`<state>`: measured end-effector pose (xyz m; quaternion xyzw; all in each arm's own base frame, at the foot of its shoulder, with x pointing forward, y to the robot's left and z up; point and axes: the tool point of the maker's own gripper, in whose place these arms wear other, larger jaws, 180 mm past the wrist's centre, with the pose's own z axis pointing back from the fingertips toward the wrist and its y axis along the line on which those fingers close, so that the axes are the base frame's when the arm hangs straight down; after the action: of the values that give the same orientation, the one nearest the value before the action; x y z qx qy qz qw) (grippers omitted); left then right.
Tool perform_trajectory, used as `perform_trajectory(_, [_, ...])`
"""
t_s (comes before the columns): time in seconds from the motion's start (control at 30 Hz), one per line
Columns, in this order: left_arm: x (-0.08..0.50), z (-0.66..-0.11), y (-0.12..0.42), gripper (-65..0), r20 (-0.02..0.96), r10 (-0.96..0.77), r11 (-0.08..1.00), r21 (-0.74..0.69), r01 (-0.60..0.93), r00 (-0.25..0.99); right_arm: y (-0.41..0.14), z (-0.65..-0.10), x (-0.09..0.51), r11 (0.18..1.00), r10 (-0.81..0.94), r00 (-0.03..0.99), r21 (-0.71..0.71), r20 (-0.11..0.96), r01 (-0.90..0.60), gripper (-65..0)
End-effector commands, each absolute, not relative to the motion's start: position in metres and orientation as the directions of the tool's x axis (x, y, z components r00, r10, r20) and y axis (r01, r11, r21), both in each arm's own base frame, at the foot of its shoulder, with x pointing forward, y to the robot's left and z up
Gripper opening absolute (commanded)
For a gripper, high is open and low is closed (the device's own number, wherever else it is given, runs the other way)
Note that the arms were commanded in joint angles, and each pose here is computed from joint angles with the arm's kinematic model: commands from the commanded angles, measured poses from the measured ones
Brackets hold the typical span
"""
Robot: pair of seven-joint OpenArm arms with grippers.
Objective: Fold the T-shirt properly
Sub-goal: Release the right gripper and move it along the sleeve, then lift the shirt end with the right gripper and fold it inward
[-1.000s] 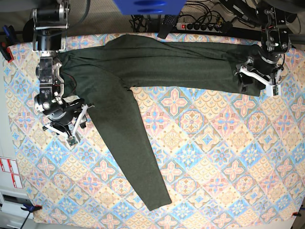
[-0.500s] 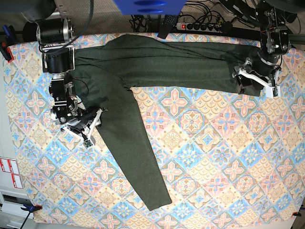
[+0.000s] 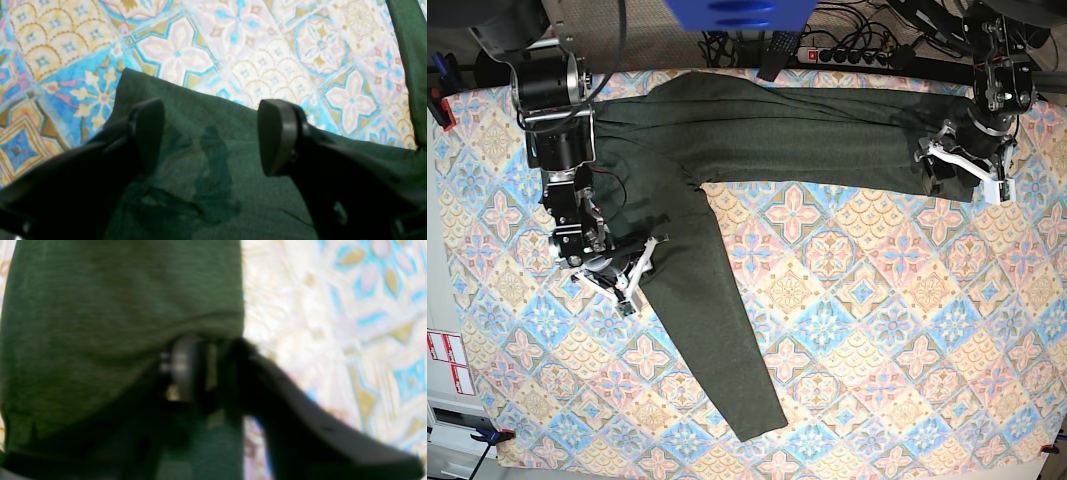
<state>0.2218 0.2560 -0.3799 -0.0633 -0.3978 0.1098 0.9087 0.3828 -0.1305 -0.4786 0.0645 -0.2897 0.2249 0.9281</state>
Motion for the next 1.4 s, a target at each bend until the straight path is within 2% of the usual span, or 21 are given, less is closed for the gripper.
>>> perform_trajectory(0.0, [0.228,-0.369,0.258,-20.7,0.737,0.237,0.971,-0.198,-0.133,0.633,-0.123,-0.471,0.389,0.879,0.393,0.714,-0.008,0.58,-0.477,-57.7])
perform_trajectory(0.07, [0.228,-0.369,0.258,-20.8,0.737,0.237,0.971,-0.198,-0.133,0.633,-0.117,-0.472,0.388,0.868,0.413,0.707,-0.013,0.574,-0.496,-65.0])
perform_trajectory(0.47, [0.228,-0.37,0.258,-21.0,0.735,0.238,0.971,-0.198,-0.135,0.635,-0.103,-0.425,0.356,0.852,0.432,0.612,-0.079,0.663,-0.517,-64.6])
perform_trajectory(0.8, [0.229,-0.37,0.258,-21.1,0.736,0.238,0.971,-0.199,-0.134,0.634,-0.075,-0.371,0.283,0.806,0.483,0.506,-0.135,0.715,-0.577,-64.6])
perform_trajectory(1.03, [0.229,-0.37,0.258,-21.1,0.736,0.237,0.971,-0.197,-0.134,0.634,-0.065,-0.398,0.209,0.792,0.485,0.588,-0.04,0.648,-0.609,-64.6])
perform_trajectory(1.13, [0.229,-0.37,0.258,-21.1,0.736,0.237,0.971,-0.197,-0.134,0.634,-0.038,-0.405,0.186,0.739,0.517,0.572,0.006,0.637,-0.674,-64.8])
perform_trajectory(1.37, [0.234,-0.368,0.255,-21.1,0.743,0.234,0.972,-0.202,-0.124,0.627,0.004,-0.411,0.146,0.565,0.633,0.464,0.04,0.619,-0.824,-64.9])
